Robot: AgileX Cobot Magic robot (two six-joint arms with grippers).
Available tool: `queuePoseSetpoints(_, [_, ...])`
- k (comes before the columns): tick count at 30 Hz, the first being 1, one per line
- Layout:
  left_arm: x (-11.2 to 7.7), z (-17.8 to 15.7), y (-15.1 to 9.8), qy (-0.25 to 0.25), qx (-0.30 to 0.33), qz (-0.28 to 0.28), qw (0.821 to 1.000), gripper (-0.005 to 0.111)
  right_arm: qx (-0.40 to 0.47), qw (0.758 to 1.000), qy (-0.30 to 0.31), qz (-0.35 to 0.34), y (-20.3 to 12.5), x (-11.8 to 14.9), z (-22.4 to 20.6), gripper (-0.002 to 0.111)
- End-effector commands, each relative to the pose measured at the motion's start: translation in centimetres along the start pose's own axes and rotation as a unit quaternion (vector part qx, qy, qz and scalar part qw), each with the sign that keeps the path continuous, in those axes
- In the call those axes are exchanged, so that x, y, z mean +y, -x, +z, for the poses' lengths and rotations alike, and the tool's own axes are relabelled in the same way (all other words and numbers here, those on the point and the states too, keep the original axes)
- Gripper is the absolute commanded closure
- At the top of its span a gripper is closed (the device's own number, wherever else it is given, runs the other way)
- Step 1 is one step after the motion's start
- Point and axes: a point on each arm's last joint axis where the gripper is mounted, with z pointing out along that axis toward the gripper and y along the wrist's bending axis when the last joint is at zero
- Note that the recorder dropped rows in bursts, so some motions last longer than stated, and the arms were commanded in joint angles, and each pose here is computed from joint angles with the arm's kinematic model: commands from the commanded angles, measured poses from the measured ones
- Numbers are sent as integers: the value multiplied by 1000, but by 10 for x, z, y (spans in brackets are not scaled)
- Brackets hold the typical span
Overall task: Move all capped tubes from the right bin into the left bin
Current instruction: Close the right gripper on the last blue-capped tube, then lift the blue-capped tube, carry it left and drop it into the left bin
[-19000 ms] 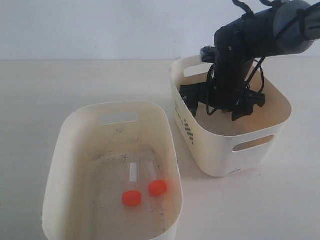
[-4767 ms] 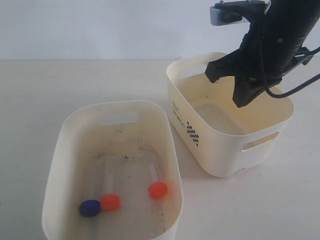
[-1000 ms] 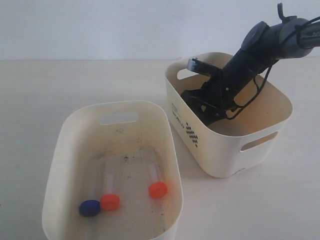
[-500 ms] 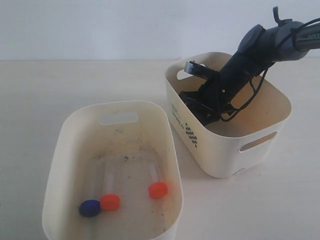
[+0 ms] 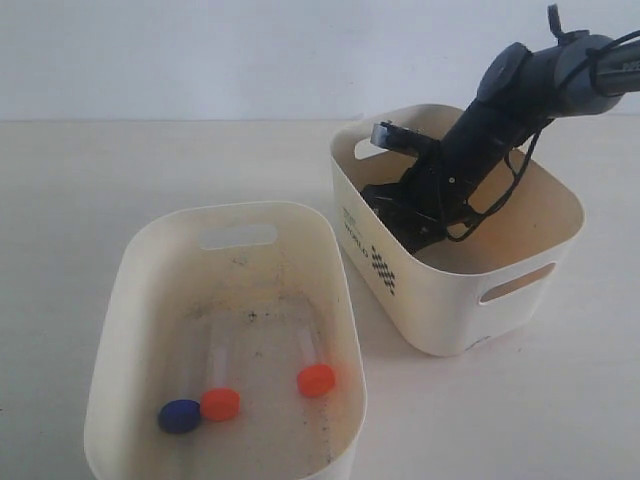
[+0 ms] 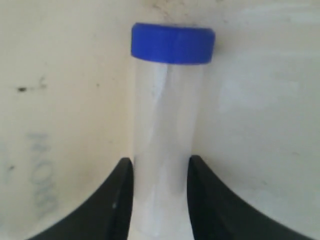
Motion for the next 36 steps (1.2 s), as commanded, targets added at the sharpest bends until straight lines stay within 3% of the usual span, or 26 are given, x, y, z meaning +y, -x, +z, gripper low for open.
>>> queuePoseSetpoints(1, [0,0,2,-1,-4,-8,1000,102,-11,998,-55,-30,-1,1,-20,108])
queuePoseSetpoints(13, [0,0,2,-1,-4,-8,1000,102,-81,992,-80,-47,1,32,-78,108])
queuePoseSetpoints(28, [0,0,2,-1,-4,-8,1000,102,-199,972,-102,-78,-47,116,-208,108])
queuePoseSetpoints(32, [0,0,2,-1,-4,-8,1000,102,-220,970,-64,-82,-62,138,-227,108])
queuePoseSetpoints(36, [0,0,2,-1,-4,-8,1000,102,-217,972,14,-86,-75,161,-237,108])
